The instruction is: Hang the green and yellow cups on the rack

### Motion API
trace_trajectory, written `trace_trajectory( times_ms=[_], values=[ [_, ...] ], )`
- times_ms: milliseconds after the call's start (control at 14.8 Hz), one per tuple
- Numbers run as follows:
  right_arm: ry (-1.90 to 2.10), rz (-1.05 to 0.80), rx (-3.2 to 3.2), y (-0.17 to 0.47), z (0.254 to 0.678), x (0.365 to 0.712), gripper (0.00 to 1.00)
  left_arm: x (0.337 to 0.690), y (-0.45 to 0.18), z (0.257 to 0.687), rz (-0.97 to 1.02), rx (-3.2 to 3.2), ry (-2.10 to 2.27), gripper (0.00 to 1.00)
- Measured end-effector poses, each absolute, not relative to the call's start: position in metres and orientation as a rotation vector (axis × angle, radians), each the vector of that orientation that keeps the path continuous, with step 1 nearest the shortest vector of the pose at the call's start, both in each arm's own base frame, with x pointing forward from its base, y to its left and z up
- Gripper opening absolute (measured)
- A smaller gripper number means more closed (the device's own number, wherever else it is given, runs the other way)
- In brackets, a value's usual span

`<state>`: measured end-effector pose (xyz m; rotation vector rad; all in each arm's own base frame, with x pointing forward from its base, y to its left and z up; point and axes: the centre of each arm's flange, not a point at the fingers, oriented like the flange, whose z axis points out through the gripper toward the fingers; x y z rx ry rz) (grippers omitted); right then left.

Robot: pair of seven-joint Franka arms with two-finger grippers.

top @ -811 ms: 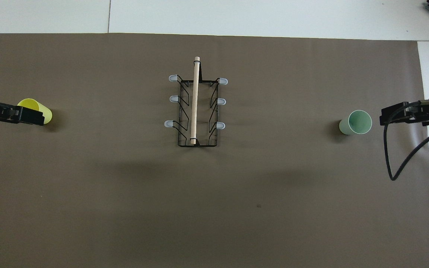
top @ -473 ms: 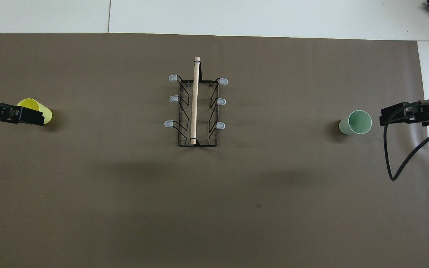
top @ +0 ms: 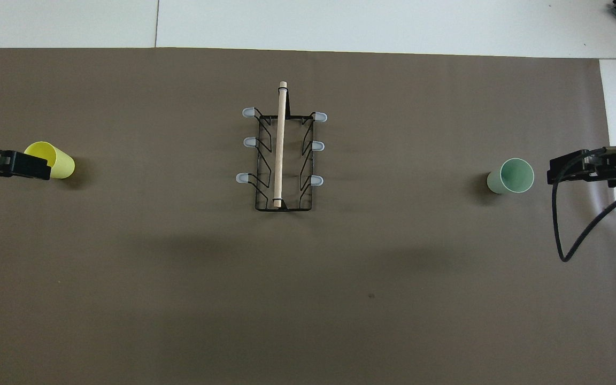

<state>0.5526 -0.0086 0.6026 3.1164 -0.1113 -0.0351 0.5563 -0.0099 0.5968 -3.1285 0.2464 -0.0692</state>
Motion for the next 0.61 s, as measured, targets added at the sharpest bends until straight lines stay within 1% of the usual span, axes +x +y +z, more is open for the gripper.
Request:
trace_trajectory(
  times_ms=[135,270,473,608],
  values=[
    [-0.111,-0.057,3.115,-0.009,0.589,0.554,1.00,0.556,-0.008,0.597,-0.069,-3.129,0.242,1.00],
    [-0.110,-0.109,3.109,-0.008,0.560,0.562,1.00,0.556,-0.006,0.597,-0.069,-3.129,0.235,1.00],
    [-0.136,-0.155,3.075,0.000,0.495,0.593,1.00,0.556,-0.003,0.597,-0.069,-3.130,0.227,1.00],
    [-0.067,-0.199,3.020,0.012,0.452,0.609,1.00,0.556,-0.002,0.597,-0.069,-3.130,0.226,1.00]
  ],
)
